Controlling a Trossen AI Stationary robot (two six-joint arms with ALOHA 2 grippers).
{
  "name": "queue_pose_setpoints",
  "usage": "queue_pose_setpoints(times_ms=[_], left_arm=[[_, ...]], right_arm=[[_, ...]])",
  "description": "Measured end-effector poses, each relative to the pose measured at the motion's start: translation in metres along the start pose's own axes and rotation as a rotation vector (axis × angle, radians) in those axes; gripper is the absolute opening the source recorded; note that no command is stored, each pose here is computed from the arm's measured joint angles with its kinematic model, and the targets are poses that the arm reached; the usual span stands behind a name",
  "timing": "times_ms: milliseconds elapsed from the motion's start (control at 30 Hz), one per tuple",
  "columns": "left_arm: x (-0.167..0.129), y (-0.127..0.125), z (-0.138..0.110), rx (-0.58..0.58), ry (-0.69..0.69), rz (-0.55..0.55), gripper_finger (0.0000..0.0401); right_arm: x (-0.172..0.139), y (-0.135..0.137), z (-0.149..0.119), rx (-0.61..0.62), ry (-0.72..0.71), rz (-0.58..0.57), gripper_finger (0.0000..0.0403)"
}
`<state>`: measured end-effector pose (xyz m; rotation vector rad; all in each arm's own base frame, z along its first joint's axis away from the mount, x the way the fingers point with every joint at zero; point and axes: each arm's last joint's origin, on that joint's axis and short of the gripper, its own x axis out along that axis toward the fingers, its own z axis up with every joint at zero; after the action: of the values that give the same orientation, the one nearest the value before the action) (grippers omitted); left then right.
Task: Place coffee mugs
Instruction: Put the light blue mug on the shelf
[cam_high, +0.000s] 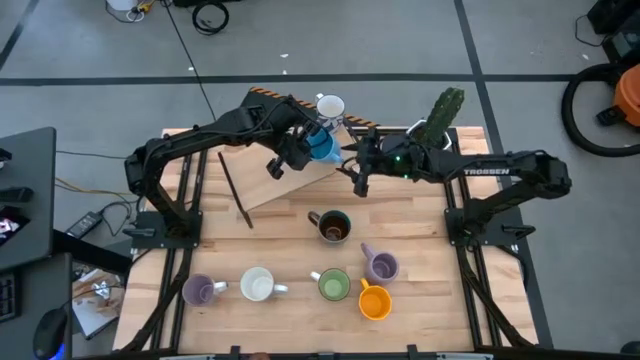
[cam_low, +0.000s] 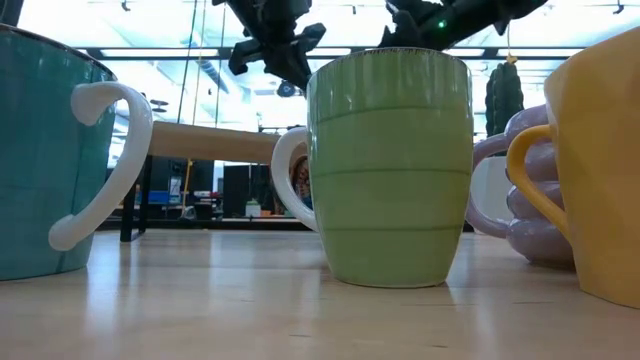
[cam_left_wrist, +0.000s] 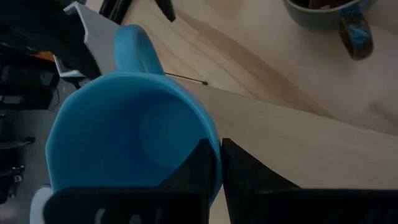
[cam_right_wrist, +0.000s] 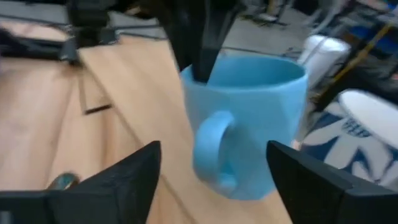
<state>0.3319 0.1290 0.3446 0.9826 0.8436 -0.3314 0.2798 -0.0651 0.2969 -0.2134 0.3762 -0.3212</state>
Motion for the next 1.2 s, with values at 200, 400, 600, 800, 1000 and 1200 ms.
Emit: queue_pose_setpoints(times_ms=[200,400,600,800,1000,1200], left_arm=[[0.003,0.0,0.001,0.002,-0.005,-0.004,0.0025],[0.005,0.0,0.003,-0.014,-0.005,-0.004,0.0025],[0.005,0.0,0.003,-0.02,-0.002,-0.005,0.0025],[0.005,-0.001,0.002,-0.025,0.005,-0.01,0.0025],[0.005,-0.002,0.002,-0.044,0.005,-0.017,0.0025],[0.005,-0.001,0.002,-0.05,0.002,-0.009,0.0025]], right_arm=[[0.003,0.012,0.005,-0.016,-0.028,-0.076,0.0212],[0.01,0.014,0.003,-0.001,-0.023,-0.117,0.0182],[0.015,0.015,0.0,0.018,-0.014,-0.148,0.0164],[0.022,0.016,-0.002,0.047,-0.015,-0.178,0.0131],[0.026,0.017,-0.003,0.051,-0.023,-0.182,0.009],[0.026,0.016,-0.002,0.054,-0.027,-0.201,0.0063]])
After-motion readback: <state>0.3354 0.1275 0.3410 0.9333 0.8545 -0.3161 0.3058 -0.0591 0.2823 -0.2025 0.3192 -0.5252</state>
